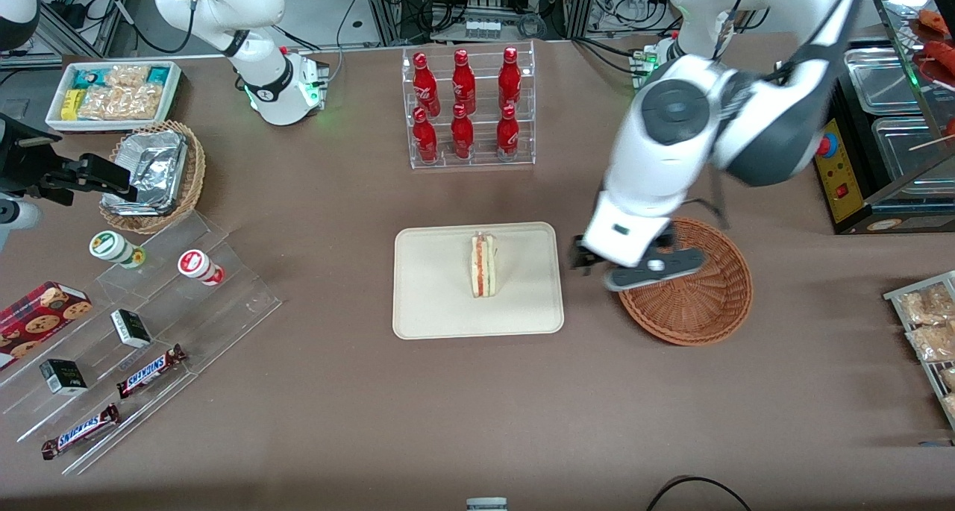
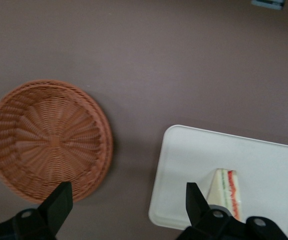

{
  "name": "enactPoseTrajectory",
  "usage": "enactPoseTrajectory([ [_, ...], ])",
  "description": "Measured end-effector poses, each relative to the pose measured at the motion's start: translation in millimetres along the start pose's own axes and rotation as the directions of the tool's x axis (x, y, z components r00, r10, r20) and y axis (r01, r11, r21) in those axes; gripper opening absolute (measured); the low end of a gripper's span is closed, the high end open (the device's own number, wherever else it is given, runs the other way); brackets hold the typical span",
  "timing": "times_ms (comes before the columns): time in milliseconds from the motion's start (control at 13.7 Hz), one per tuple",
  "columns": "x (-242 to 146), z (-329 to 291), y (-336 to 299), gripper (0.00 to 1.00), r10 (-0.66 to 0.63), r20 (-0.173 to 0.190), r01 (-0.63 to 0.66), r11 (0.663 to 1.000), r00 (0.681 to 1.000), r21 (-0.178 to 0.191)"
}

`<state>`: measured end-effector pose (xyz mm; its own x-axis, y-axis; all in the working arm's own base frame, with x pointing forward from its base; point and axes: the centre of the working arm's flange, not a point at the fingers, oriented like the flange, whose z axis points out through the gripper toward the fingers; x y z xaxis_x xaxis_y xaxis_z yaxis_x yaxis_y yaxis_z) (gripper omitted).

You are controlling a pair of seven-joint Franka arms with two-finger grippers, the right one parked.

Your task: Place sandwich from basket to tray

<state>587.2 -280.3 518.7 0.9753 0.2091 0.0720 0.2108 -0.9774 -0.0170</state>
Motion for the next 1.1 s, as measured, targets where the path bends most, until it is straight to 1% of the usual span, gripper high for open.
enactPoseTrajectory([
  [73,7,-11,-22,1.00,0.009,0.011,-0.009,1.000,1.000,0.006],
  [293,21,-37,-74,1.00,0.028,0.016,-0.028,0.999,0.999,0.038],
  [439,25,-45,-100,1.00,0.072,0.034,-0.074,0.995,0.997,0.066],
  [512,29,-48,-115,1.00,0.092,0.042,-0.095,0.993,0.995,0.075],
  [585,34,-51,-133,1.00,0.114,0.055,-0.117,0.991,0.992,0.066],
  [659,40,-54,-154,1.00,0.136,0.070,-0.140,0.989,0.988,0.050],
  [805,48,-61,-204,1.00,0.173,0.082,-0.175,0.984,0.982,0.017],
  [951,48,-70,-245,1.00,0.194,0.080,-0.194,0.981,0.978,-0.010],
  [1098,44,-78,-271,1.00,0.222,0.072,-0.220,0.975,0.972,-0.034],
])
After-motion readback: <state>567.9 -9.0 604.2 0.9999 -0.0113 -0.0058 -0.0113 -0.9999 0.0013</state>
